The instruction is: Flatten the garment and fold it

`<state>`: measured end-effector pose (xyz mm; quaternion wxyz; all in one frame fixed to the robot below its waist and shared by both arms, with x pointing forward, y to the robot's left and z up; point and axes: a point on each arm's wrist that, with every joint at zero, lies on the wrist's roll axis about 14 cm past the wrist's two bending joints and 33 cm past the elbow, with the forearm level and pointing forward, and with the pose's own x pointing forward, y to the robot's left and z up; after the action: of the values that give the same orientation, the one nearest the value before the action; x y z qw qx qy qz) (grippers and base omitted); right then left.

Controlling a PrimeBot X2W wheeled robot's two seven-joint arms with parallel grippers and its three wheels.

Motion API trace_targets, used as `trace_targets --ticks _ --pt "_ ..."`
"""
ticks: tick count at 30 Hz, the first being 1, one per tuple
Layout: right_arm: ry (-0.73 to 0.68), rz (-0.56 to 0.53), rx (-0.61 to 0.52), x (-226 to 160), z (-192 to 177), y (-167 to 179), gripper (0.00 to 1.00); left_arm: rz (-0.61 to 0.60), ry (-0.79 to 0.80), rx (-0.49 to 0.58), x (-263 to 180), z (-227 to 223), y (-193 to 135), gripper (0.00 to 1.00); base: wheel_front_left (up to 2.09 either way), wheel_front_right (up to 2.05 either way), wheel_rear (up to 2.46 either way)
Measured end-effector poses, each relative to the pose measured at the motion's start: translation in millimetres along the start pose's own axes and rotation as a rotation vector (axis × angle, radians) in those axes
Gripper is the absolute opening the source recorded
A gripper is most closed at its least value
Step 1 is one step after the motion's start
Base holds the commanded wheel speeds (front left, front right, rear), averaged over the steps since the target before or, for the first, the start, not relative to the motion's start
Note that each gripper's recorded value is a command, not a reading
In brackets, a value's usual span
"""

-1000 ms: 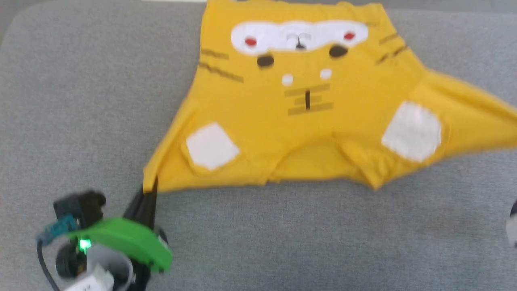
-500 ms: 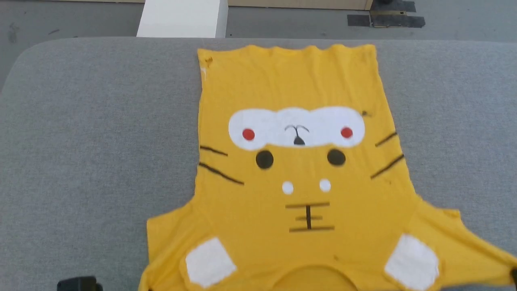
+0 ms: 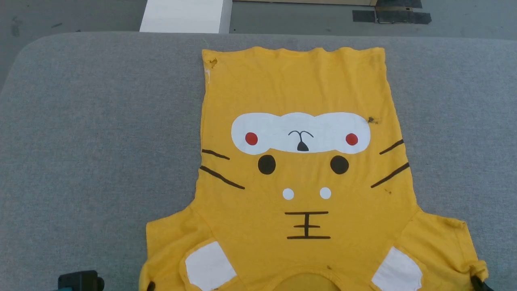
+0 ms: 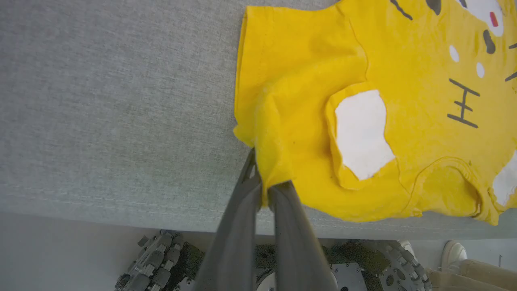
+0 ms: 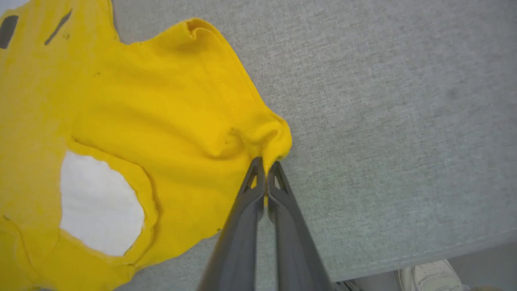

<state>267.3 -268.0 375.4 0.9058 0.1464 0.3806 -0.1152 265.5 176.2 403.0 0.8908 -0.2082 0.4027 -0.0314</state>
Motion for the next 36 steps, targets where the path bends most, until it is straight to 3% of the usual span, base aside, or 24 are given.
trace_targets --ticks 1,2,3,4,5,9,17,23,29,36 --pt "0.007 0.007 -0.004 4 -2 3 0.00 -0.012 0.001 0.001 2 1 -3 0.00 0.00 0.00 0.00" --pt "0.009 0.007 -0.016 7 -3 5 0.16 -0.021 -0.005 0.001 4 2 -7 0.00 0.00 0.00 0.00" --pt "0.000 0.004 -0.025 9 -2 6 0.38 -0.029 -0.002 0.001 5 2 -9 0.00 0.00 0.00 0.00" --pt "0.000 0.003 -0.035 10 -2 6 0.76 -0.033 -0.002 0.002 5 2 -11 0.00 0.00 0.00 0.00" --pt "0.000 0.002 -0.046 10 -2 7 1.00 -0.034 0.003 0.002 5 0 -11 0.00 0.00 0.00 0.00" --pt "-0.045 0.020 -0.077 3 24 14 1.00 -0.039 0.002 -0.005 3 -4 -14 0.00 0.00 0.00 0.00" --pt "-0.452 0.034 -0.293 -26 209 50 1.00 -0.059 -0.038 0.005 2 0 -22 0.00 0.00 0.00 0.00" --pt "-0.578 0.092 -0.401 -2 304 104 1.00 -0.073 -0.070 0.039 14 17 -27 0.00 0.00 0.00 0.00" --pt "-0.508 0.106 -0.456 61 341 151 1.00 -0.081 -0.066 0.057 34 27 -29 0.00 0.00 0.00 0.00" --pt "-0.357 0.100 -0.497 143 332 186 1.00 -0.073 -0.033 0.032 58 24 -27 0.00 0.00 0.00 0.00"
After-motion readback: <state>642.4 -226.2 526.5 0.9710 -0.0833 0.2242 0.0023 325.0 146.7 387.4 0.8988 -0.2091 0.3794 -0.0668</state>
